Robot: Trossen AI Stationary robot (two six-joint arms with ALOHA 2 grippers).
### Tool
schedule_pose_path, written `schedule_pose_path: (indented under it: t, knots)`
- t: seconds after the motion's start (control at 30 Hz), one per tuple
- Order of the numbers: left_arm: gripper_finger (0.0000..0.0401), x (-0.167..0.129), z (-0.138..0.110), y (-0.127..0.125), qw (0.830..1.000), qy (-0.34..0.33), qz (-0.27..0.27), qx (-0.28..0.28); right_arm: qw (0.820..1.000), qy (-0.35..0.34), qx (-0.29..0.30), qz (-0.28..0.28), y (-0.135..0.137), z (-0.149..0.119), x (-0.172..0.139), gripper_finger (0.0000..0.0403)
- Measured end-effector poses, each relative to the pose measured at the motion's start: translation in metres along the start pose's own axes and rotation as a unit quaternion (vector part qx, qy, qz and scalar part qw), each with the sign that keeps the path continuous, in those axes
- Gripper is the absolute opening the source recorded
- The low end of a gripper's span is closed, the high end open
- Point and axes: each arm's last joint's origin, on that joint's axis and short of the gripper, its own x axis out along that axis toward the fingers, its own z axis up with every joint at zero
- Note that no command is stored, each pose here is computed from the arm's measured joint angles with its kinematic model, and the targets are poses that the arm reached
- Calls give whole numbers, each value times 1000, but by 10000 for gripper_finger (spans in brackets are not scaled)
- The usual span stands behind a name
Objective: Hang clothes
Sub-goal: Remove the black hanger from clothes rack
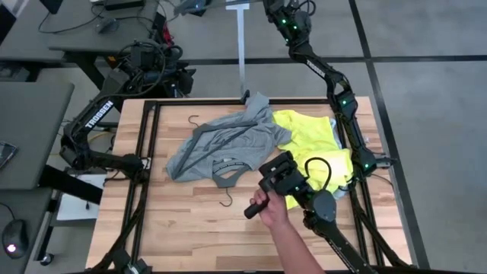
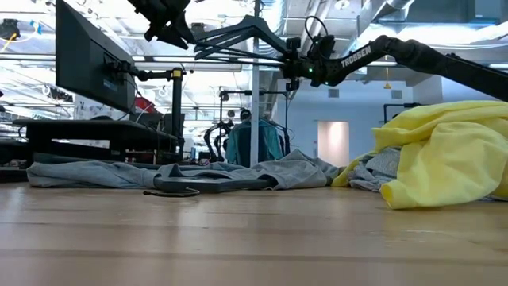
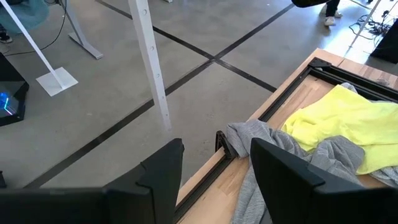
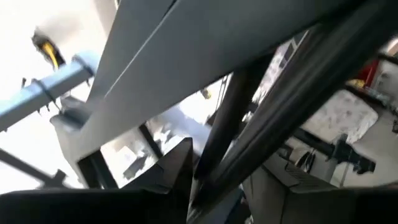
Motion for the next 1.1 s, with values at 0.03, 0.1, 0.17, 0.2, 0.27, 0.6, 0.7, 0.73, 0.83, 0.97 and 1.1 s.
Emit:
schedule_pose_path:
  t: [0.03, 0.1, 0.17, 0.2, 0.27, 0.6, 0.7, 0.73, 0.83, 0.97, 1.1]
  knots:
    - [173, 0, 0, 0, 1000, 0, 0, 0, 1000, 2, -1, 1, 0, 0, 0, 117]
    - [173, 0, 0, 0, 1000, 0, 0, 0, 1000, 6, -1, 5, 1, 0, 0, 118]
    - [173, 0, 0, 0, 1000, 0, 0, 0, 1000, 9, 2, 5, 0, -1, 0, 118]
    - [173, 0, 0, 0, 1000, 0, 0, 0, 1000, 11, 8, 1, 0, -1, 0, 118]
    - [173, 0, 0, 0, 1000, 0, 0, 0, 1000, 14, 27, -4, -2, -1, 0, 118]
    - [173, 0, -1, 0, 1000, 3, 0, 1, 998, 34, 53, 28, 3, -1, 0, 119]
    - [173, 0, -1, 0, 1000, 3, 0, 8, 997, 29, 48, 49, 7, 0, -1, 119]
    - [173, 0, -1, 0, 1000, 3, 0, 9, 997, 31, 47, 55, 7, 1, -1, 119]
    - [173, 0, -1, 0, 1000, 3, 0, 10, 996, 38, 51, 60, 8, 0, -1, 119]
    - [173, 0, -1, 0, 1000, 3, 0, 10, 995, 54, 58, 64, 9, -2, -1, 119]
    - [173, 0, -1, 0, 1000, 3, -1, 10, 994, 61, 60, 63, 9, -6, 0, 119]
